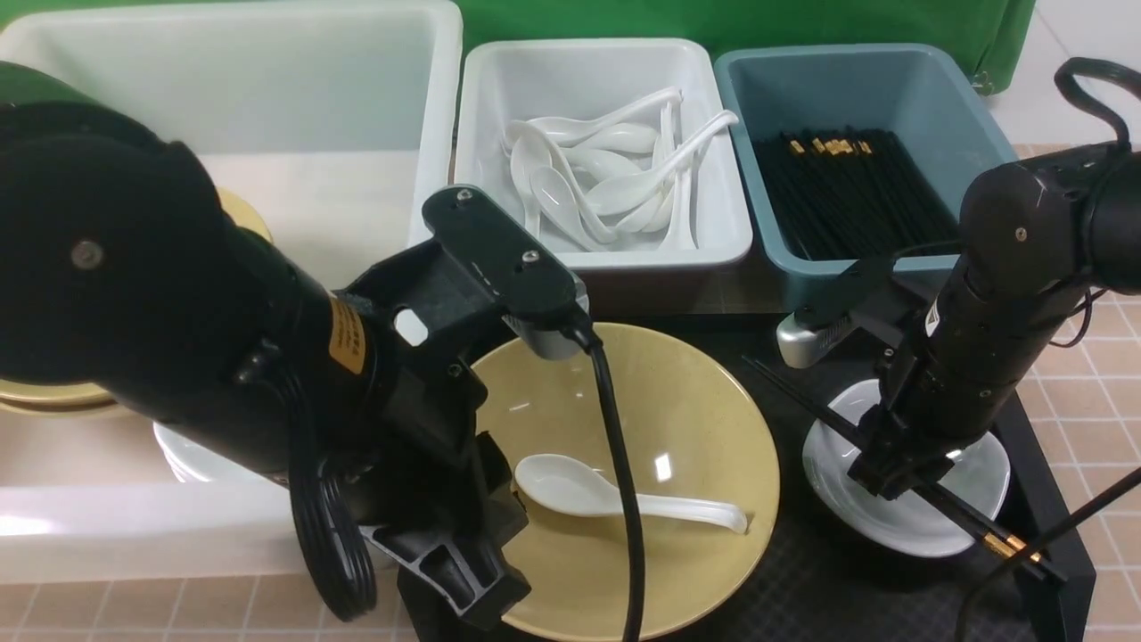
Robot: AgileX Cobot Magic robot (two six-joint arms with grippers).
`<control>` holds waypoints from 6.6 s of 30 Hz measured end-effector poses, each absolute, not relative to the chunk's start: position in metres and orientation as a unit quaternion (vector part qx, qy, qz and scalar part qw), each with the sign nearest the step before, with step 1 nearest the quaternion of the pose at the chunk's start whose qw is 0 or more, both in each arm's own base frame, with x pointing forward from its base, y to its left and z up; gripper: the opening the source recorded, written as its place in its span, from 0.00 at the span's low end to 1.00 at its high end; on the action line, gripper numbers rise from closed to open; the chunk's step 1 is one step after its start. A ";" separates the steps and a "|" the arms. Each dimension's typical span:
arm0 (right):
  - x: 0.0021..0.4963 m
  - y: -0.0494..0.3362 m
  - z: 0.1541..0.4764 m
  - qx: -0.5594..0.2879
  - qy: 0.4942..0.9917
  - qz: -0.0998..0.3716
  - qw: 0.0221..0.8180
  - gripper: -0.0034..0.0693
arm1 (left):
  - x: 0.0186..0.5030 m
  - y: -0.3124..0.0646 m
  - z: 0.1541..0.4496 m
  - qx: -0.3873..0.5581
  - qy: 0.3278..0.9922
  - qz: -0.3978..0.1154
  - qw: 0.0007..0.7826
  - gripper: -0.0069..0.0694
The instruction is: On brown table put chopsticks spoon bowls plates into blue grey white boxes.
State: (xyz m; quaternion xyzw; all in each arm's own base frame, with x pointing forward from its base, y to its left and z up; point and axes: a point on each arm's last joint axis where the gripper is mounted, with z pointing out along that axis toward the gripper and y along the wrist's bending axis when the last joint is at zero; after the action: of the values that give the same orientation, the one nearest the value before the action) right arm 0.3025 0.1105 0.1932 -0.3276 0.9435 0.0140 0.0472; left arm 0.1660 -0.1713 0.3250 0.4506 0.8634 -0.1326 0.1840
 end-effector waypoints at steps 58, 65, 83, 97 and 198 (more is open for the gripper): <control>0.346 0.169 0.376 -0.371 0.893 0.068 0.246 0.67 | 0.146 -0.087 0.358 0.286 0.875 -0.105 0.376 0.08; 0.274 0.226 0.305 -0.546 0.827 0.071 0.111 0.67 | 0.128 -0.080 0.343 0.271 0.873 -0.133 0.383 0.08; 0.291 0.271 0.196 -0.612 0.788 0.011 0.069 0.62 | 0.129 -0.081 0.326 0.266 0.876 -0.136 0.378 0.08; 0.307 0.270 0.257 -0.585 0.804 0.010 0.106 0.28 | 0.147 -0.082 0.322 0.246 0.879 -0.102 0.396 0.08; 0.165 0.219 0.474 -0.551 0.723 0.158 0.386 0.10 | 0.247 0.001 0.404 0.019 0.902 -0.202 0.382 0.10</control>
State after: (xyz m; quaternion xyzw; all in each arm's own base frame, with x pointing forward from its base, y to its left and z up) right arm 0.1648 0.2187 0.4744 -0.5514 0.7227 0.1578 0.3858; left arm 0.2467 0.0005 0.4037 0.0192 0.9016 -0.2019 0.3821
